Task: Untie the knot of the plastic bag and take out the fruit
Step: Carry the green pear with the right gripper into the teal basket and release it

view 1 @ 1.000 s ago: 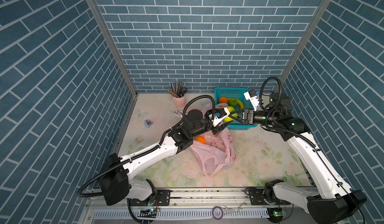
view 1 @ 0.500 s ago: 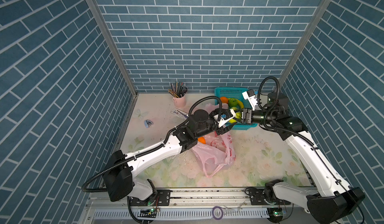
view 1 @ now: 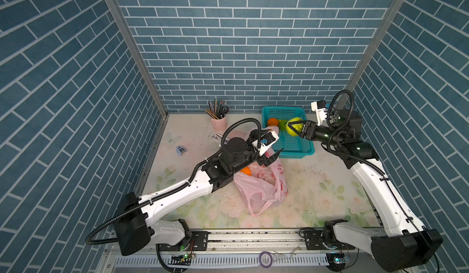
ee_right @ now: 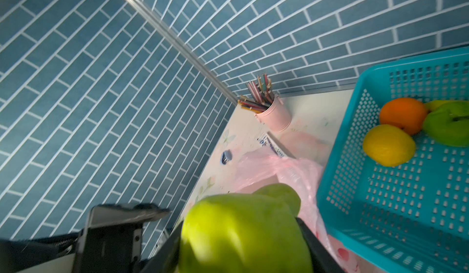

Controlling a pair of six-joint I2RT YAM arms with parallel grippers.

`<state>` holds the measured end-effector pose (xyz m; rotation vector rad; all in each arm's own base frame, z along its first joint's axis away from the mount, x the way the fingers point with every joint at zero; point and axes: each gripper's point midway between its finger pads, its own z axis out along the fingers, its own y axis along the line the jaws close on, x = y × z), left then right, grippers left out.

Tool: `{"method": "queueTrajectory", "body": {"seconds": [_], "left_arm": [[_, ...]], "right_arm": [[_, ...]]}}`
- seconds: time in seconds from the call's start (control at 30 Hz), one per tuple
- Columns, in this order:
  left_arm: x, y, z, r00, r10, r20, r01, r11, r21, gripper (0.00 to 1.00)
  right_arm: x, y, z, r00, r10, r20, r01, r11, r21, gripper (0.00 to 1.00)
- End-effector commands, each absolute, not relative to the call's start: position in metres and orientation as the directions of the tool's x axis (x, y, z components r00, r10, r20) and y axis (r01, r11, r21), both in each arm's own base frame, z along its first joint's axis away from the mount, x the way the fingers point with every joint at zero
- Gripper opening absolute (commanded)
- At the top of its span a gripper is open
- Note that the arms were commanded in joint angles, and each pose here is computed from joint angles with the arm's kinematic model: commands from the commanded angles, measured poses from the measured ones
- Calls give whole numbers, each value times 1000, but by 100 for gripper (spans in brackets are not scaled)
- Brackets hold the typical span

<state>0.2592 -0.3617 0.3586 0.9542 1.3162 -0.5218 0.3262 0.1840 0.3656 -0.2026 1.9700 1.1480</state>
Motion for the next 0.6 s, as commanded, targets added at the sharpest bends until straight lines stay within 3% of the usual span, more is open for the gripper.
{"method": "queueTrajectory", "body": {"seconds": [0.0,0.4,0.57], "left_arm": [[251,-349,355,160,166,-973,800,556,227,87],[231,-327,332,-23,201,-979,826,555,95,87],[232,-321,327,-59,210,-976,812,579,76,87]], "right_arm": [[361,171,354,-629,316,-711,-442,607,660,52],[452,135,273,-668,311,-676,-255,758,601,51],[481,130,227,-733,310,-606,-153,792,591,51]]}}
